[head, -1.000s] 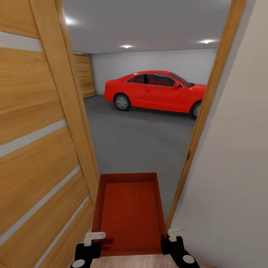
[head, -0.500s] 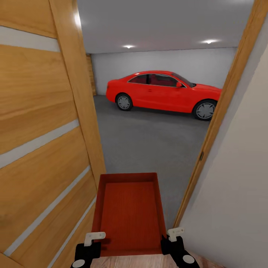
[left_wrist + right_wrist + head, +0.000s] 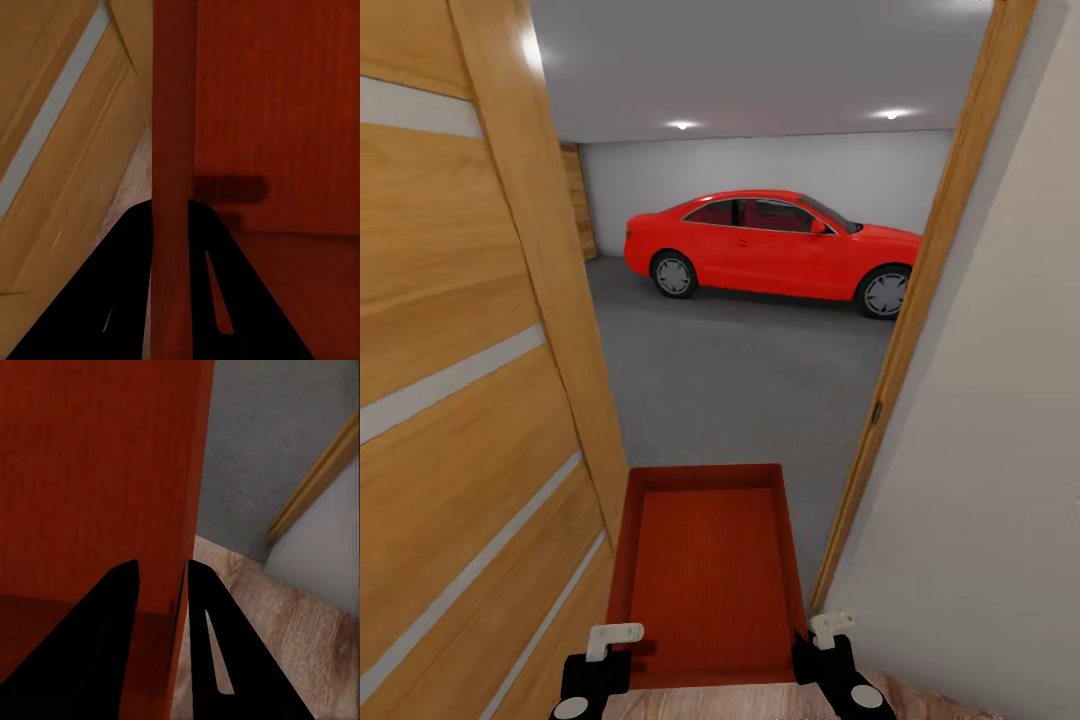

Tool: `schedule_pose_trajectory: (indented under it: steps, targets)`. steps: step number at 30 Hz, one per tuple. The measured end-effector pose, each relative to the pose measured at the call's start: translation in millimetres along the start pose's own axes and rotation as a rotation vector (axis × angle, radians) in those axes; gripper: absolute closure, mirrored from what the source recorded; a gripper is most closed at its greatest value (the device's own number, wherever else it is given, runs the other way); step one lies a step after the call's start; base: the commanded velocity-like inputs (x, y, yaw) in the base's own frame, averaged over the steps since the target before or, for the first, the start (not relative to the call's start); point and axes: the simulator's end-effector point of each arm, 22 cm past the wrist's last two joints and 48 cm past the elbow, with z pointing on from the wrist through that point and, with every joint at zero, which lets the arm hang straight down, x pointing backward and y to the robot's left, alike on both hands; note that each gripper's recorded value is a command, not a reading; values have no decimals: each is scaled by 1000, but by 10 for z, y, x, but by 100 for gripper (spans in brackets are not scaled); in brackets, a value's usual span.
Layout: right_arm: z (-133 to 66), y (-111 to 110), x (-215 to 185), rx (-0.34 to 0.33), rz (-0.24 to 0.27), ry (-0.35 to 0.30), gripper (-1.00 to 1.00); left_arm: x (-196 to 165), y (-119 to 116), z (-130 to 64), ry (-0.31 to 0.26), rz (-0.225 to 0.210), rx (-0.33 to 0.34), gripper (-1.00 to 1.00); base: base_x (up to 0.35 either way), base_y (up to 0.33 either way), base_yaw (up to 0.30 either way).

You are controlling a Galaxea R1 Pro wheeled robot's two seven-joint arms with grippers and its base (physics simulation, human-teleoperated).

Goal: Move the two storage containers from the living room to the garage. In the garage, place one container on the floor and stack the other container on top of it (either order is fine).

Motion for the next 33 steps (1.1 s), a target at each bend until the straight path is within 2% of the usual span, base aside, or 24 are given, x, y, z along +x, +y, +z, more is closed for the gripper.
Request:
schedule_pose_trajectory:
  steps: [3, 9, 15, 23, 33]
  targets:
    - [0, 0, 0, 0, 0, 0, 100, 1, 0, 0, 0, 0, 0, 100, 0, 0, -259]
    - [1, 2, 2, -1, 0, 1, 100, 3, 1, 0, 1, 0, 0, 100, 0, 43, -52]
    - [1, 1, 4, 0, -1, 2, 100, 8, 0, 0, 2, -1, 0, 100, 0, 244, -3]
    - [-1, -1, 69, 0, -20, 32, 100, 145, -10, 17, 33, -18, 4, 100, 0, 241, 0]
    - [-1, -1, 70, 0, -20, 32, 100, 147, -10, 18, 33, -18, 4, 100, 0, 28, 0]
